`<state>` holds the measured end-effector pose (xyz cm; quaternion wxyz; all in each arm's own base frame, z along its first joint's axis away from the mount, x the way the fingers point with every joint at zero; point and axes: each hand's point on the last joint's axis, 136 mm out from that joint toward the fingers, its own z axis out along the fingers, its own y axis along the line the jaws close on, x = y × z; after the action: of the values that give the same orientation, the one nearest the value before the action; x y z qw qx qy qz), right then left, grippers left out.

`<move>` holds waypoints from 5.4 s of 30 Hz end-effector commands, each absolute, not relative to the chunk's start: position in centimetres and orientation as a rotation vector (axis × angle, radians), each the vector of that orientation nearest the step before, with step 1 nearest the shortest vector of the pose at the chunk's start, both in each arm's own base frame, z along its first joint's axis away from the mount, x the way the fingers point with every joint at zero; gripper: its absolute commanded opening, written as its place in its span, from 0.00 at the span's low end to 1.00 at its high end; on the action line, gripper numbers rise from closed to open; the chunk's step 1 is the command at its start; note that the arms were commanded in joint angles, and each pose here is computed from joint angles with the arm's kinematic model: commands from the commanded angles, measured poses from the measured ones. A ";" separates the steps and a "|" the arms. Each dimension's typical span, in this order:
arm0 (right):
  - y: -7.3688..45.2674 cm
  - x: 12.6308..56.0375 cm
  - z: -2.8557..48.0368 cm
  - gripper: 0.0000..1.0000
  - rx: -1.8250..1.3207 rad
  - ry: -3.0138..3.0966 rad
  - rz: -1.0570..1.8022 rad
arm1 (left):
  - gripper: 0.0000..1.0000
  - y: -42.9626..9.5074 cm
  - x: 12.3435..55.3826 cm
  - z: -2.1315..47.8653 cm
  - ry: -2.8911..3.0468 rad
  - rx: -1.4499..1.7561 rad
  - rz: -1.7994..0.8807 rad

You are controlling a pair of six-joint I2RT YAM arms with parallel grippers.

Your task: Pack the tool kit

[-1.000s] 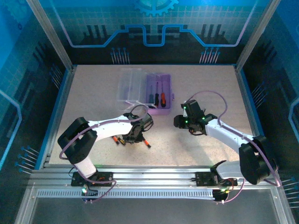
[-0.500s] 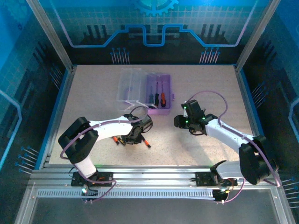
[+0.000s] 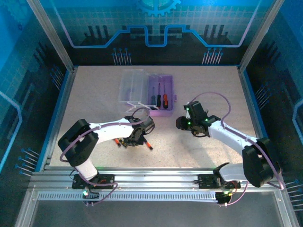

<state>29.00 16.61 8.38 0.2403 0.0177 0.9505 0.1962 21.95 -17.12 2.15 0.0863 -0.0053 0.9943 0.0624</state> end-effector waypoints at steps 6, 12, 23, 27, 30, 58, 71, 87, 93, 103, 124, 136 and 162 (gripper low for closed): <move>17.7 29.6 11.2 0.37 0.089 2.547 0.728 | 0.06 -17.4 22.4 10.3 2.810 0.132 0.010; 20.6 29.4 15.0 0.44 0.019 2.449 0.974 | 0.04 -17.5 21.3 13.8 2.750 0.202 -0.123; 28.1 29.3 22.0 0.52 -0.104 2.212 1.393 | 0.01 -24.3 22.6 16.6 2.574 0.242 -0.617; 30.0 29.7 22.4 0.51 -0.115 2.209 1.471 | 0.01 -25.7 22.9 16.8 2.571 0.252 -0.676; 30.8 29.8 21.5 0.49 -0.107 2.240 1.464 | 0.01 -26.2 22.8 16.6 2.574 0.262 -0.693; 30.3 35.7 22.4 0.00 -0.108 2.277 1.210 | 0.54 -22.0 23.5 20.4 2.430 0.185 -0.519; 29.7 50.5 18.3 0.02 0.017 2.393 1.199 | 0.99 -8.6 19.9 18.1 2.195 -0.462 -0.371; 36.1 52.8 13.3 0.03 0.024 2.494 1.325 | 0.99 -10.1 19.6 16.8 2.257 -0.434 -0.434; 36.3 53.1 11.7 0.08 0.036 2.545 1.322 | 0.99 -11.1 20.2 16.8 2.266 -0.411 -0.444; 36.0 52.6 12.3 0.32 -0.029 2.550 1.297 | 0.99 -11.5 20.4 16.3 2.272 -0.407 -0.449; 29.5 49.7 20.0 0.21 0.059 2.387 1.041 | 0.80 -11.5 21.0 14.4 2.300 -0.433 -0.387; 27.4 39.5 16.2 0.24 -0.054 2.445 0.964 | 0.61 -11.9 21.2 7.6 2.470 -0.665 -0.270; 25.1 36.3 13.2 0.24 -0.075 2.539 0.879 | 0.42 -13.5 24.2 5.6 2.604 -0.555 -0.393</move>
<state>36.83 25.97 12.52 0.2111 -0.0148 0.9177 0.3363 23.52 -12.00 4.10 0.2267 -0.2416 0.9345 -0.1306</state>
